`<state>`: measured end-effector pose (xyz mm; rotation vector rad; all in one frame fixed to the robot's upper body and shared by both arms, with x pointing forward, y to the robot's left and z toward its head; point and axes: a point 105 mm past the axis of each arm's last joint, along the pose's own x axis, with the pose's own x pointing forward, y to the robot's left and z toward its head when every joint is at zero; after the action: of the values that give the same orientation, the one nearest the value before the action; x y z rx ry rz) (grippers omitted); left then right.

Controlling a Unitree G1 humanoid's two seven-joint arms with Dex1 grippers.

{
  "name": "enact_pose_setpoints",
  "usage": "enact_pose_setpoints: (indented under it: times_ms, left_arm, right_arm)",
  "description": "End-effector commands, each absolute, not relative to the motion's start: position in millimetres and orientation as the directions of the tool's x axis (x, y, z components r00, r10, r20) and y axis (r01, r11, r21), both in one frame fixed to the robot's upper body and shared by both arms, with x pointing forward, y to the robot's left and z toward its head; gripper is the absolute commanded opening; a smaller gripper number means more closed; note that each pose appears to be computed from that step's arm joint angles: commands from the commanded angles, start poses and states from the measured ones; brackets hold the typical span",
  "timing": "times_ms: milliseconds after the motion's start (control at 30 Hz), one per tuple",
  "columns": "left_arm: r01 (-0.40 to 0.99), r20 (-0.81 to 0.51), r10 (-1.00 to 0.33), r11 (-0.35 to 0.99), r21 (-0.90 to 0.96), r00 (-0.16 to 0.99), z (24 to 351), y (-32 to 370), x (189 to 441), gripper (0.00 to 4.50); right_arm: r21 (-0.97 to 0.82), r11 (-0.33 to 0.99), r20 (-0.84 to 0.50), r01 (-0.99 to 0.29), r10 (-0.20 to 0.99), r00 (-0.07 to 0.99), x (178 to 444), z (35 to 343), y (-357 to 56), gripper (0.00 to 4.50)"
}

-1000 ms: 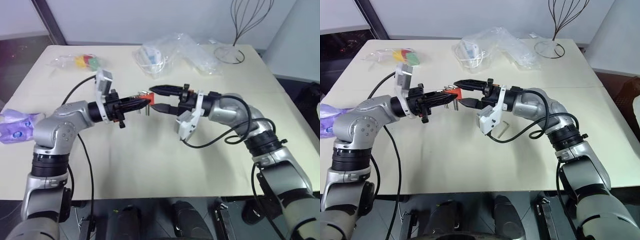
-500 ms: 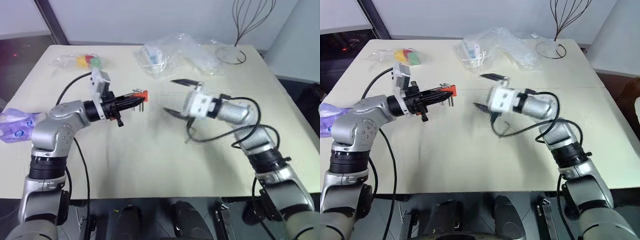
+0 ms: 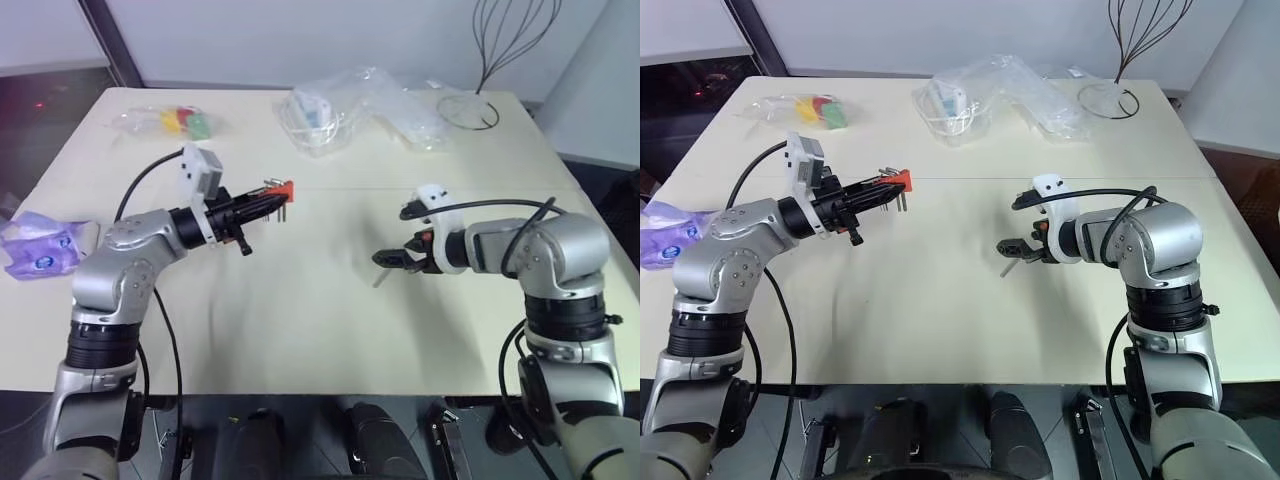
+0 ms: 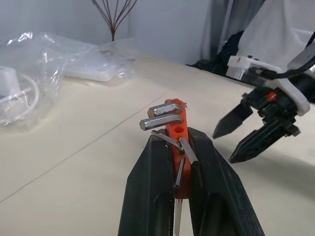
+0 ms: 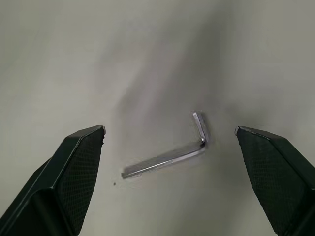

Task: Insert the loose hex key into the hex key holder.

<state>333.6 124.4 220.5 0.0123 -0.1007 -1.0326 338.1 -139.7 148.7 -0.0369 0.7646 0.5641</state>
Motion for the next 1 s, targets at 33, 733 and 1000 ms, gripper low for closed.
enact_pose_setpoints:
  times_ms: [33, 733, 1000]
  left_arm:
    - [0.855, 0.109, -0.86, 0.508, 0.105, 0.498, 230.0, 120.9, 330.3, 0.0]
    - [0.83, 0.117, -0.836, 0.547, 0.108, 0.536, 226.7, 123.4, 326.5, 0.0]
    - [0.82, 0.12, -0.825, 0.563, 0.104, 0.552, 227.3, 125.0, 325.9, 0.0]
  right_arm:
    - [0.182, 0.871, -0.686, -0.456, 0.445, 0.575, 342.5, 148.4, -139.1, 4.42]
    - [0.044, 0.922, -0.775, -0.386, 0.275, 0.569, 341.1, 134.7, -123.0, 3.92]
    - [-0.075, 0.915, -0.765, -0.397, 0.202, 0.611, 347.5, 132.6, -113.8, 0.04]
